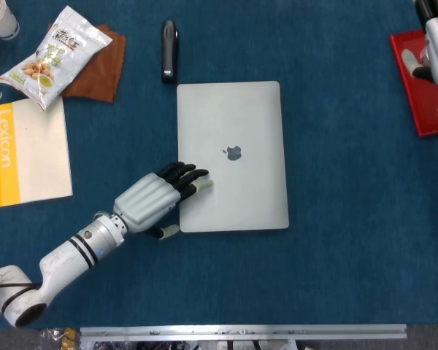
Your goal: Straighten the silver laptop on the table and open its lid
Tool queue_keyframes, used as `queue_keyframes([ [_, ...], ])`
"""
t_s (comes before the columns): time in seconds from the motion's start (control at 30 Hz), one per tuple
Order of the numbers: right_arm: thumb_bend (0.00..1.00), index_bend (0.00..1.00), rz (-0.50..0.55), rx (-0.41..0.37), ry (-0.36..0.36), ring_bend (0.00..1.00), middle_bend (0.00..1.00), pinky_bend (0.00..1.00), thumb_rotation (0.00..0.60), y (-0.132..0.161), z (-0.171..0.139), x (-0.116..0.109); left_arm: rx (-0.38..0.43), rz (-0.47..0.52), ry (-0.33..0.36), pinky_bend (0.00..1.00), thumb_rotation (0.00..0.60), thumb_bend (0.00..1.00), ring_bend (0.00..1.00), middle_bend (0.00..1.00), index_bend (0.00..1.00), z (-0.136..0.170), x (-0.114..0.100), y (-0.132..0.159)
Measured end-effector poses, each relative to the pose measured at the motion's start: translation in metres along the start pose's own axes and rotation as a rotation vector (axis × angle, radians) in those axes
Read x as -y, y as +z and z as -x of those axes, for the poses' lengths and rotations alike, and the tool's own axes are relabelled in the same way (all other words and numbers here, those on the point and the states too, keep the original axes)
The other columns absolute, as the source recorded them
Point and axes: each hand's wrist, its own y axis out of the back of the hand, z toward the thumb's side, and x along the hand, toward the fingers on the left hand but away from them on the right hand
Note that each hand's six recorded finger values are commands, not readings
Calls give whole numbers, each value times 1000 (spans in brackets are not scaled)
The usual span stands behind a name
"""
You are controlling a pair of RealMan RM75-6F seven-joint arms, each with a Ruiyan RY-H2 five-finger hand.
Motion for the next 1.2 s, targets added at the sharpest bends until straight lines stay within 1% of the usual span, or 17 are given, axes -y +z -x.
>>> queue_keyframes([
  [0.17,230,0,-2,2,0,0,48,79,600,-3,-1,-1,9,-1,-10,46,600,271,0,42,5,-4,3,6],
  [0.37,230,0,0,7,1,0,48,79,600,-6,-3,-2,21,-11,-5,46,600,272,0,42,5,-8,1,13],
  [0.47,229,0,-1,6,10,0,48,79,600,-8,-4,0,20,-31,9,46,600,272,0,42,5,-7,-6,13],
  [0.67,230,0,-13,-12,33,0,48,78,600,-5,-7,5,-15,-81,56,46,600,272,0,42,5,9,-28,5],
  [0.73,223,0,-25,-29,40,0,48,79,600,-2,-7,8,-40,-101,78,46,600,272,0,42,5,18,-38,-1],
  [0.77,203,0,-31,-37,43,0,48,79,600,0,-8,9,-52,-109,87,46,600,272,0,42,6,23,-42,-3],
  [0.9,69,0,-59,-80,58,0,48,79,600,11,-11,18,-125,-145,131,46,600,271,0,42,10,48,-62,-19],
  [0.97,25,0,-68,-103,66,0,48,79,600,18,-12,24,-162,-161,153,46,600,271,0,42,11,59,-72,-26],
  [1.07,3,0,-81,-134,73,0,48,83,600,28,-14,33,-227,-182,198,46,600,271,0,42,14,81,-87,-38],
  [1.2,14,0,-105,-174,87,0,48,85,600,41,-17,44,-313,-200,258,46,600,272,0,43,16,110,-107,-52],
])
